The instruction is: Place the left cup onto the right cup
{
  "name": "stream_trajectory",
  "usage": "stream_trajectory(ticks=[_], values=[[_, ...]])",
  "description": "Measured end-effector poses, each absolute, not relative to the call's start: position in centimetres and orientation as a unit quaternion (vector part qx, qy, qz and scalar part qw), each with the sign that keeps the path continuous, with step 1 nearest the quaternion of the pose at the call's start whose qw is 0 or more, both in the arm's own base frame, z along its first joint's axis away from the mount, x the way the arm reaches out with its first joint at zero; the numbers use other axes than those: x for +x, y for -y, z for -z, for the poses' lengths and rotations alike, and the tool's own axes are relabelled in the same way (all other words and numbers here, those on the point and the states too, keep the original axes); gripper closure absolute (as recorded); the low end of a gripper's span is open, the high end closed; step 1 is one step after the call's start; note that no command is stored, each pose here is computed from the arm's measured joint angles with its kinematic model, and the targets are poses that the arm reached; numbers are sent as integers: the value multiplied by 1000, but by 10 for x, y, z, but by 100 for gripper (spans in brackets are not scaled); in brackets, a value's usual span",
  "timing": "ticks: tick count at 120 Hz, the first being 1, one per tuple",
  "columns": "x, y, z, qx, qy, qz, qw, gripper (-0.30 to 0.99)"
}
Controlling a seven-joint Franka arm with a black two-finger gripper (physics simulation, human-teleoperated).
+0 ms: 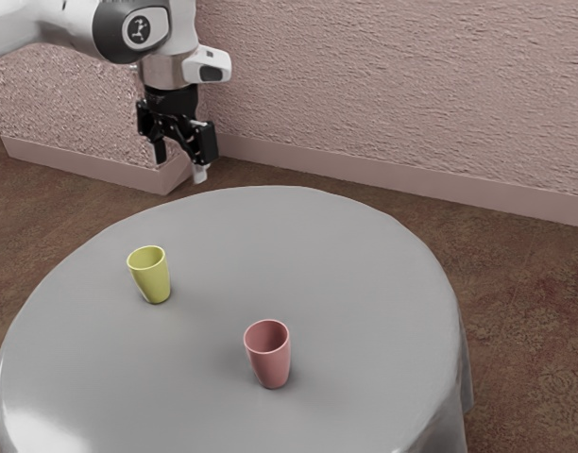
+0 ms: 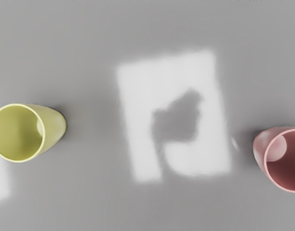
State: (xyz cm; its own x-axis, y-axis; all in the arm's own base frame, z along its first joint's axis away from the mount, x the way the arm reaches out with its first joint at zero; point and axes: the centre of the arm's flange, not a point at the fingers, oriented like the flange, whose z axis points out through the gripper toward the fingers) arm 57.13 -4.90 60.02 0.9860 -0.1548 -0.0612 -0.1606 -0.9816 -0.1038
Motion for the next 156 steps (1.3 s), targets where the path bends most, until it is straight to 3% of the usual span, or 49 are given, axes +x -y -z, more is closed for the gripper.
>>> stream_trajectory(ticks=[45, 156], values=[[582, 53, -588, -995, -83, -17, 49, 0], [600, -8, -469, -999, -24, -48, 0, 2]])
